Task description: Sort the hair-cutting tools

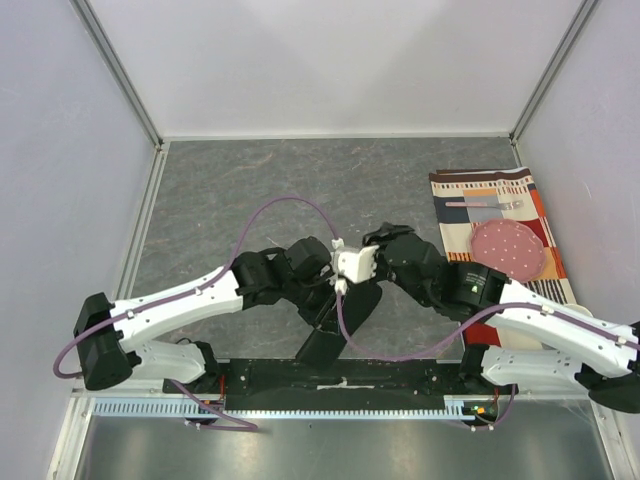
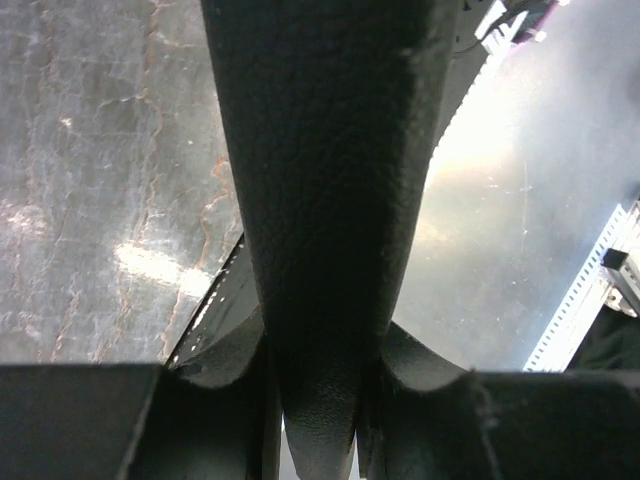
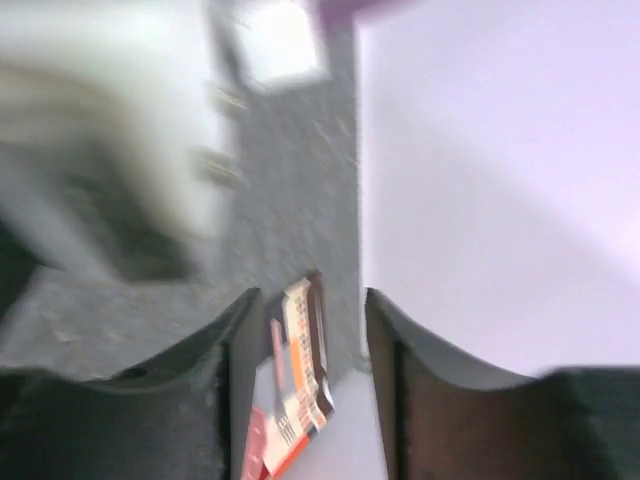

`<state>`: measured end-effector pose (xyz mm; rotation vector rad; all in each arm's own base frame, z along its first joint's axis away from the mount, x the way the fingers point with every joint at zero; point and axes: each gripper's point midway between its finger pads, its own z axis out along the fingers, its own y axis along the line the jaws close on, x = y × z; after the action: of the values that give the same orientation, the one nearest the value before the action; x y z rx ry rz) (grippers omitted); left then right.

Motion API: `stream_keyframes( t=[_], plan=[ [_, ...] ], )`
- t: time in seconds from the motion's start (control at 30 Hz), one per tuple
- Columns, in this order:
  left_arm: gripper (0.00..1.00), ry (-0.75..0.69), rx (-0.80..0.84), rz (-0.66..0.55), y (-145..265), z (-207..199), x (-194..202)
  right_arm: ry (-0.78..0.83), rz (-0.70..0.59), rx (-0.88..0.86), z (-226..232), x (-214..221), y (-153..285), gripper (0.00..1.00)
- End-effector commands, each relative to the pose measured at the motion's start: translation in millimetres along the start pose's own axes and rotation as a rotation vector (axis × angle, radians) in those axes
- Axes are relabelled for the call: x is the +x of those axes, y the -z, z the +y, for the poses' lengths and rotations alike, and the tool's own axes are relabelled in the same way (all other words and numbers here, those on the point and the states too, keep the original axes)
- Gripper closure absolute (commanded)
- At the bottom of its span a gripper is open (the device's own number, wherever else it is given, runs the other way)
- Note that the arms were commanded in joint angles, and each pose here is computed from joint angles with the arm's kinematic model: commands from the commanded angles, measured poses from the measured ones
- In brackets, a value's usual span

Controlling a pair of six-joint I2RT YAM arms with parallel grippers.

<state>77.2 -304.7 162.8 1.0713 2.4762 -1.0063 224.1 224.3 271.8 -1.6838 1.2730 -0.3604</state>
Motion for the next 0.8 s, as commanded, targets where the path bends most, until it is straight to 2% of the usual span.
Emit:
stream_keyframes(
  t=[0.0,0.07,0.13,0.23,0.3,0.4,0.47,0.63,0.77],
  plan=[
    [0.98,0.053,-0.065,-0.074,9,12,-34,-0.364,0.250,0.381,-44,52,27,0.37],
    [0.98,0.075,-0.077,-0.101,9,20,-47,-0.517,0.276,0.442,-41,64,28,0.23],
    [0.98,0.101,-0.061,-0.135,8,30,-68,-0.638,0.278,0.466,-34,70,24,0.20],
    [0.98,0.142,-0.016,-0.183,4,42,-98,-0.751,0.224,0.408,-17,65,10,0.17],
    [0.98,0.159,0.013,-0.219,3,49,-121,-0.881,0.208,0.399,-7,65,2,0.15],
    [0.98,0.205,0.043,-0.214,-14,65,-143,-1.069,0.198,0.384,8,61,-8,0.11],
    [0.98,0.241,0.051,-0.189,-33,80,-151,-1.189,0.183,0.346,22,55,-16,0.02],
    [0.97,0.334,0.086,-0.192,-67,110,-165,-1.304,0.261,0.281,64,58,-38,0.02],
    [0.92,0.409,0.061,-0.187,-85,141,-165,-1.375,0.319,0.260,83,62,-46,0.02]
  ],
)
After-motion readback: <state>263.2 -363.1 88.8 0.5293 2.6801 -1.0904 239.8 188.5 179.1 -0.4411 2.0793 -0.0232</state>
